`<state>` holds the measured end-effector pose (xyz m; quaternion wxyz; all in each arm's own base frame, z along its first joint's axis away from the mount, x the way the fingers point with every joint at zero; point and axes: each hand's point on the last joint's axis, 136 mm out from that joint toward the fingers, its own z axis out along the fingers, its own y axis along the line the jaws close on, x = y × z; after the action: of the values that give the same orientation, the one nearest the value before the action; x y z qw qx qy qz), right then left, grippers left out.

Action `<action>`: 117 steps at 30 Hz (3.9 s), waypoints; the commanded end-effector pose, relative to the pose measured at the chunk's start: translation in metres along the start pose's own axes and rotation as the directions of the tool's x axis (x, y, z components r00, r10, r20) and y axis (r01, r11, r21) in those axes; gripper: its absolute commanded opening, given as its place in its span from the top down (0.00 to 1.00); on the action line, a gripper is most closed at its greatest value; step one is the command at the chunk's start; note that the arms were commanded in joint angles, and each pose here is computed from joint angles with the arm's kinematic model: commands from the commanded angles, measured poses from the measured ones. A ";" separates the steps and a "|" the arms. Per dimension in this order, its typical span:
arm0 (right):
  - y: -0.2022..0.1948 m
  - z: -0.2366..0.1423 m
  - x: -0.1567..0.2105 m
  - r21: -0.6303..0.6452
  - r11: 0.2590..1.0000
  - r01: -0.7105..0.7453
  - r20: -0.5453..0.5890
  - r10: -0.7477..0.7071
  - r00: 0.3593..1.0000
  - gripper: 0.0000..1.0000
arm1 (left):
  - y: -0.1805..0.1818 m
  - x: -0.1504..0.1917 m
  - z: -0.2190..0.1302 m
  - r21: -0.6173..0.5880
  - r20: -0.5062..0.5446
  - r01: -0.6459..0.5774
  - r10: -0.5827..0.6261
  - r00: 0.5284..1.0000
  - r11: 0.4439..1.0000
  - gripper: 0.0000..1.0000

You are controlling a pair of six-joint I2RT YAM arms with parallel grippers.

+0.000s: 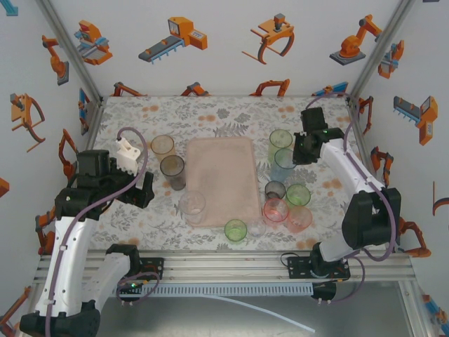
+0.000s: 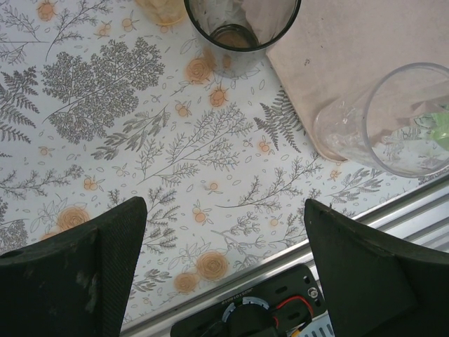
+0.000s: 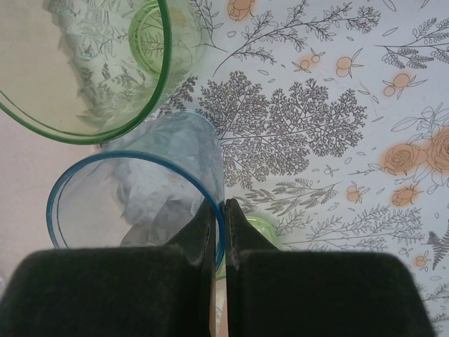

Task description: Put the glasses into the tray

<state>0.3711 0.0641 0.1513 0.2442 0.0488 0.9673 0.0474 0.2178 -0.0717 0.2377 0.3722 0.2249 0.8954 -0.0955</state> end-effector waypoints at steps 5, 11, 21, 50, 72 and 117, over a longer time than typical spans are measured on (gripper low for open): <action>-0.001 -0.025 -0.012 -0.002 1.000 0.019 0.032 -0.019 0.999 0.99 | -0.003 -0.001 0.001 0.021 0.016 0.018 -0.018 1.000 1.000 0.15; 0.000 -0.046 -0.017 -0.011 1.000 0.025 0.054 -0.024 0.998 0.99 | -0.004 0.000 0.001 0.024 0.017 0.016 -0.017 1.000 1.000 0.14; 0.000 -0.068 -0.011 -0.018 0.999 0.041 0.045 -0.040 0.998 0.99 | -0.005 0.002 0.002 0.033 0.015 0.013 -0.014 1.000 0.999 0.14; 0.086 -0.176 0.007 -0.220 0.956 0.196 0.150 -0.165 0.975 1.00 | 0.001 -0.009 0.006 0.031 0.011 0.030 -0.031 0.999 0.999 0.14; 0.199 -0.112 0.089 -0.298 0.862 0.410 0.108 -0.396 0.912 1.00 | 0.012 -0.011 0.008 0.016 -0.001 0.084 -0.084 0.996 0.996 0.14; 0.236 -0.048 0.157 -0.307 0.820 0.484 -0.053 -0.522 0.851 0.87 | 0.014 -0.006 0.006 0.008 0.008 0.094 -0.094 0.996 0.996 0.14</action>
<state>0.2347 0.3122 0.1484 0.1895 -0.2510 0.9424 0.1144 0.2315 -0.0614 0.2302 0.3588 0.1862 0.9082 -0.1083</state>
